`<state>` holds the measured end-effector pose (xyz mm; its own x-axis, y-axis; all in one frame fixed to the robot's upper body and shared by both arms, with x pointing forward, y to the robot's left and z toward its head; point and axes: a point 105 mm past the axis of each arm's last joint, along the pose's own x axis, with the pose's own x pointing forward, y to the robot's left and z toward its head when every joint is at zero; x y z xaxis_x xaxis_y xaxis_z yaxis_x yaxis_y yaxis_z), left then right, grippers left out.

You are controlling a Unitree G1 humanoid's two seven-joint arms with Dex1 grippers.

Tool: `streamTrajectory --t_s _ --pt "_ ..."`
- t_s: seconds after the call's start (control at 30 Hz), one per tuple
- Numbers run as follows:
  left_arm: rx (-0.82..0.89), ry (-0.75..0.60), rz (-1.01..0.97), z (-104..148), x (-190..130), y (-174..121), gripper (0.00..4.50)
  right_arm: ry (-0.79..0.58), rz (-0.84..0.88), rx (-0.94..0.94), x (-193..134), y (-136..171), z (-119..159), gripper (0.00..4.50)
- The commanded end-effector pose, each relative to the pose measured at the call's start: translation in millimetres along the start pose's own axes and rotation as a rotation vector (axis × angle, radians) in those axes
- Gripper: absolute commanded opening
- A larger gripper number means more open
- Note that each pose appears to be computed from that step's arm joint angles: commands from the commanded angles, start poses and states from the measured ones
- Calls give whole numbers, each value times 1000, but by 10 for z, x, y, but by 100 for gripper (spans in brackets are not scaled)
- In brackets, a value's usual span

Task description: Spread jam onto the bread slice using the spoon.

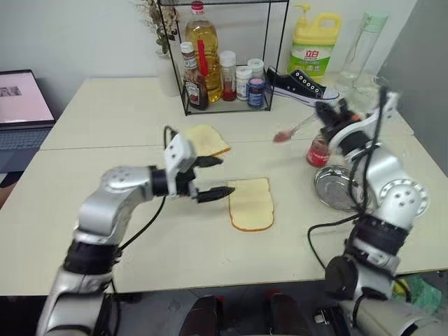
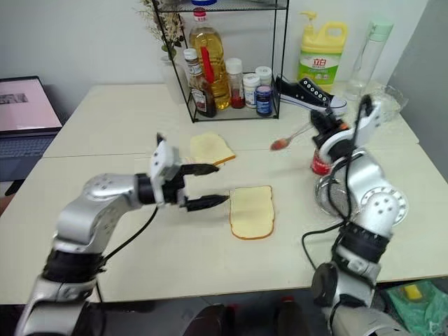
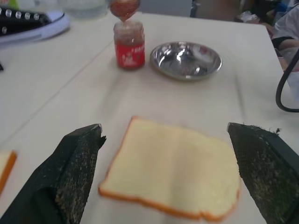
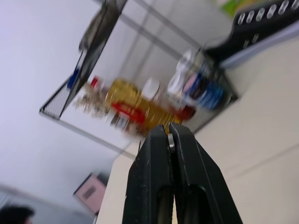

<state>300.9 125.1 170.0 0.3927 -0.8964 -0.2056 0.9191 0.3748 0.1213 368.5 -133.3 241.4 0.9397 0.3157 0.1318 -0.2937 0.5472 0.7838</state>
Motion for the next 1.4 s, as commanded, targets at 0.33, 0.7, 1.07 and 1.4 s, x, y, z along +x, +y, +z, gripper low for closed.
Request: streamTrajectory --t_s 0.33,0.7,1.07,1.4 --pt "-65 11 73 -140 -271 -378 450 165 79 -118 -141 126 -630 2" --pt "-66 37 97 -278 -291 -410 450 251 92 -307 -111 -22 -967 2" --pt "-56 60 85 -332 -283 -463 450 316 108 -672 -150 -240 -1196 2" --pt "-58 61 61 -314 -247 -466 450 257 123 -720 -57 -176 -906 2"
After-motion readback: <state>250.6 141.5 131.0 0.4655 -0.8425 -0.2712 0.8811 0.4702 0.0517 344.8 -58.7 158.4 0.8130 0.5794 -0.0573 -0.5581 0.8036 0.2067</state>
